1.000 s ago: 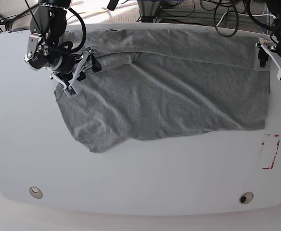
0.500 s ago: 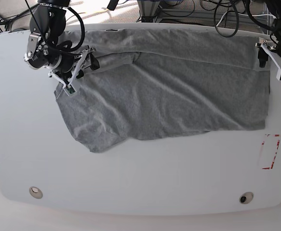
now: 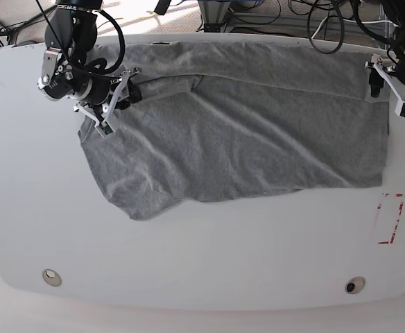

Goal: Fold the T-shirt properly
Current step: 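Grasp the shirt hem with the right gripper and drag it outward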

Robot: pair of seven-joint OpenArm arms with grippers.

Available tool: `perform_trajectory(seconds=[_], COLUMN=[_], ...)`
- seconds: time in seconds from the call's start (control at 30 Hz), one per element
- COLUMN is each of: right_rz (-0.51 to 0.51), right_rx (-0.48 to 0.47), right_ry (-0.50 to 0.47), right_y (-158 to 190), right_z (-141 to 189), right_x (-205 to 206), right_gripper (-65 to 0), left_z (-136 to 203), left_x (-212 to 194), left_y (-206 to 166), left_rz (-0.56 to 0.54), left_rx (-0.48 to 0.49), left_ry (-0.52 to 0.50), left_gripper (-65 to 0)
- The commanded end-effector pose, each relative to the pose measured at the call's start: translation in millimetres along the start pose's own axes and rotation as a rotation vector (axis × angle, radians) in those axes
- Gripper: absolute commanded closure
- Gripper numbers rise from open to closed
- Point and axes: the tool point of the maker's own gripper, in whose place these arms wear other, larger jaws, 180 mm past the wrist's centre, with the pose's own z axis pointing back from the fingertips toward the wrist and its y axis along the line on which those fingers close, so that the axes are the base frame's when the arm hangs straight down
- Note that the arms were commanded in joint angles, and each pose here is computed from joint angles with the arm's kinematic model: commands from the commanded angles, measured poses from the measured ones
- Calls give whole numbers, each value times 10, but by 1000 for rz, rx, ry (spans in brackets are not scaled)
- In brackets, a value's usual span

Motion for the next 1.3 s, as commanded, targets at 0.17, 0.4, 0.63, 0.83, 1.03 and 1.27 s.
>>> perform_trajectory(seconds=[0.17,0.4,0.63,0.83,1.03,1.27], right_rz=[17,41,96,113,145,130], right_rx=[-4,-17,-49,-63,-84,-80], right_ry=[-39,-61,-122,-158,-227,-261], right_y=[-14,-15,-23,-69,-125,-263], right_z=[46,100,225,258,334,298], right_x=[118,204,461,642,968,1235], right_gripper=[-14,0,0,0,0,0], left_z=[44,44,43,44,43,43], left_x=[90,90,86,21,14,14], left_y=[71,71,65,127,128,128], left_rz=[-14,-14,-15,-38,-39,-39], left_rx=[18,18,16,50,52,52], left_ry=[-31,-31,-29,8,11,11], left_gripper=[-485,-485,-485,-485,-485,-485])
